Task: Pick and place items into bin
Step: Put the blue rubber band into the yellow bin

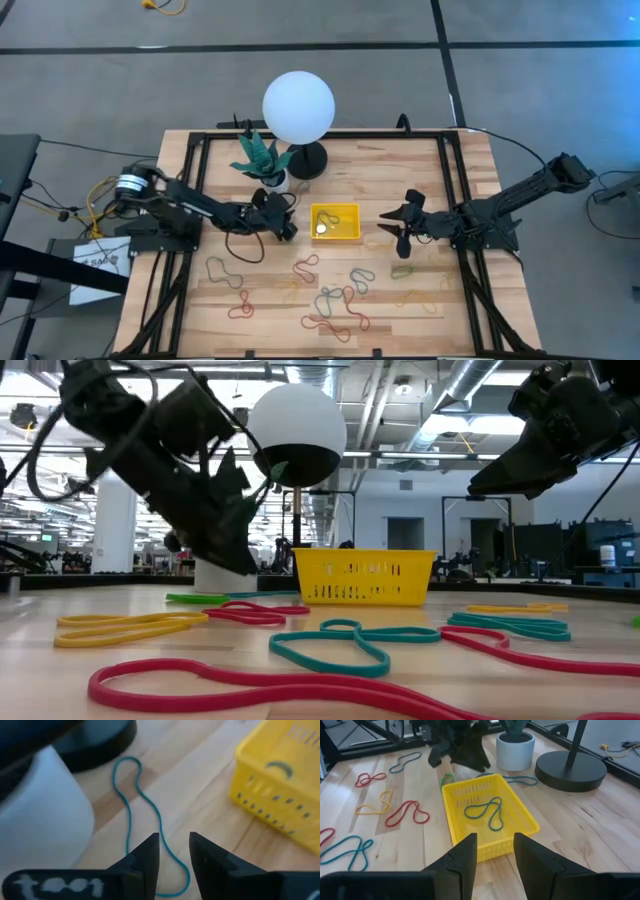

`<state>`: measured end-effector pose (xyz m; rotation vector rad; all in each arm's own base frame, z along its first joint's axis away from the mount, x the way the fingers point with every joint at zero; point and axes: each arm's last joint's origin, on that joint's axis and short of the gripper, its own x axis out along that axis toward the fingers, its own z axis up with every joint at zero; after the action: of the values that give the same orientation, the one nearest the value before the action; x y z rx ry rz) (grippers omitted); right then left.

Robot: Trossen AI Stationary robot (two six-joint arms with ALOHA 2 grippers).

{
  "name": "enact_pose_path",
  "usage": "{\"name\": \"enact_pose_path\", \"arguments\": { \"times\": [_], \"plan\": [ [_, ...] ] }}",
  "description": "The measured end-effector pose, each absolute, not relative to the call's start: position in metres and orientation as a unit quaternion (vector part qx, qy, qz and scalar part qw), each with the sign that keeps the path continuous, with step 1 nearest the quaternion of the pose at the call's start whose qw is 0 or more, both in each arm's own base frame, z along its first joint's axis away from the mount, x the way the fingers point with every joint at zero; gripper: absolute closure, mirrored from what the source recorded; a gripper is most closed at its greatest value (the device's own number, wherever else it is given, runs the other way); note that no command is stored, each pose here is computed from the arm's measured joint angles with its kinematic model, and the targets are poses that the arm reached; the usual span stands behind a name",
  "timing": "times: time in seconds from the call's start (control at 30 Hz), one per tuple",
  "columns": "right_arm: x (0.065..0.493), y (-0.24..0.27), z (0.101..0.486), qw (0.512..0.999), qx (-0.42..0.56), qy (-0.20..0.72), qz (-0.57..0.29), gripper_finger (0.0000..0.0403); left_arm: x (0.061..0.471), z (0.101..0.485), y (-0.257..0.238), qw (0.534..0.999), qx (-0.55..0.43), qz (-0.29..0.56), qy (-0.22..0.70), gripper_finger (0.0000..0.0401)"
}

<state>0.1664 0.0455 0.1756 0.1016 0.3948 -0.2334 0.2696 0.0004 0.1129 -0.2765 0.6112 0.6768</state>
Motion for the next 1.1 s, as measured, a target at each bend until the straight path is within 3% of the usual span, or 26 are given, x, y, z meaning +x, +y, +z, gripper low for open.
{"name": "enact_pose_path", "arguments": {
  "times": [0.27,0.93,1.1],
  "plan": [
    [0.166,0.045,0.175,0.972,0.050,0.197,-0.116,0.0281,0.273,0.088,0.004,0.865,-0.131,0.381,0.299,0.0303],
    [0.166,0.045,0.174,0.971,0.047,0.202,-0.116,0.0281,0.277,0.089,0.000,0.877,-0.166,0.344,0.293,0.0303],
    [0.166,0.045,0.174,0.971,0.047,0.203,-0.116,0.0281,0.272,0.086,0.000,0.861,-0.180,0.360,0.309,0.0314]
  ]
}}
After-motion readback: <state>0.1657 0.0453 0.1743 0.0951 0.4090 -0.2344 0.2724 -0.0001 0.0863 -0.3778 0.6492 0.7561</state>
